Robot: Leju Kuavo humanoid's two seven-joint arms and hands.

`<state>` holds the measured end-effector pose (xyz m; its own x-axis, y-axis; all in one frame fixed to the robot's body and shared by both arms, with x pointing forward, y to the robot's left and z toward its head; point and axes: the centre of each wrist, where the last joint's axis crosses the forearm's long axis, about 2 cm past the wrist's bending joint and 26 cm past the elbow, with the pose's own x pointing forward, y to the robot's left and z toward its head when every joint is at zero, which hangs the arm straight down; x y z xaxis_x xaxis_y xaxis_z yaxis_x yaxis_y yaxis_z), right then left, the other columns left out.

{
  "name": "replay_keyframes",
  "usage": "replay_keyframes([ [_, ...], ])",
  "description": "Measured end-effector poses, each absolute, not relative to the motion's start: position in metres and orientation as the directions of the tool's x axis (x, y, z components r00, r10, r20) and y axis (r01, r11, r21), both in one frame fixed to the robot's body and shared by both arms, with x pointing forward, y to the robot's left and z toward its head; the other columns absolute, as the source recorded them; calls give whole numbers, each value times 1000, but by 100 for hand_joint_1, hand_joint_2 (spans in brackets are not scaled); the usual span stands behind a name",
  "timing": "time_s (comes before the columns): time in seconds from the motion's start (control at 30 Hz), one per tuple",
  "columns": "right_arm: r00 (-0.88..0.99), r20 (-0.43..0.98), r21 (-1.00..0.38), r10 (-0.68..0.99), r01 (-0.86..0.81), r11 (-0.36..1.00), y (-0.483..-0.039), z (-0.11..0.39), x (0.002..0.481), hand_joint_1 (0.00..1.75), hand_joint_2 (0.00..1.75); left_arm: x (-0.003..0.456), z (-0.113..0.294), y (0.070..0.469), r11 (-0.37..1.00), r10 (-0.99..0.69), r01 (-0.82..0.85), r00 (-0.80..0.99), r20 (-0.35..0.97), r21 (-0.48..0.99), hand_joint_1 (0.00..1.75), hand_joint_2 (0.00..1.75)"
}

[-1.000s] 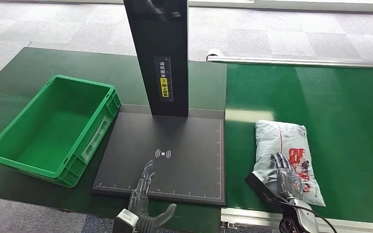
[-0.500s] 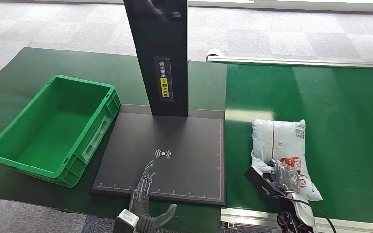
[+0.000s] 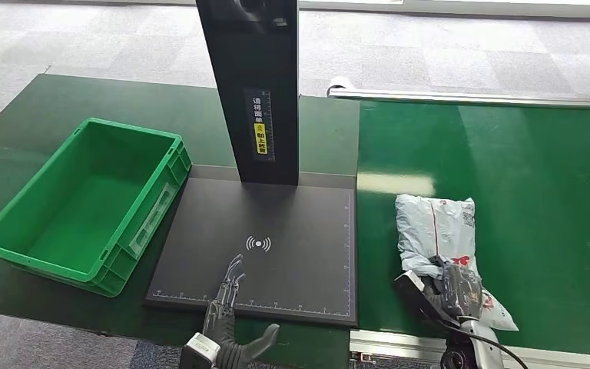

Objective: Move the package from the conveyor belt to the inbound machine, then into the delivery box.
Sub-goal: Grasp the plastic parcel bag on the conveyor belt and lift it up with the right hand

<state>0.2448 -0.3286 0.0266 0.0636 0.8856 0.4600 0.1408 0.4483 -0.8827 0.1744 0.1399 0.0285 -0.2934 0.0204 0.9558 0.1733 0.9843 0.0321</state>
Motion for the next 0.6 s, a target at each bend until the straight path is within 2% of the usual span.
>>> replay_keyframes([
  [0.17, -21, 419, -838, 908, 375, 396, -330, 83, 236, 175, 175, 174, 29, 141, 987, -11, 147, -308, 951, 59, 0, 175],
  [0.33, -107, 410, -780, 906, 473, 409, -327, 115, 227, 175, 175, 174, 29, 141, 988, -21, 138, -312, 950, 67, 0, 175],
  [0.43, -223, 434, -759, 873, 431, 488, -314, 131, 230, 175, 175, 174, 30, 141, 989, -33, 129, -317, 948, 78, 0, 175],
  [0.6, -459, 460, -762, 760, 234, 603, -263, 156, 256, 175, 175, 178, 29, 146, 990, -54, 105, -324, 945, 93, 0, 175],
])
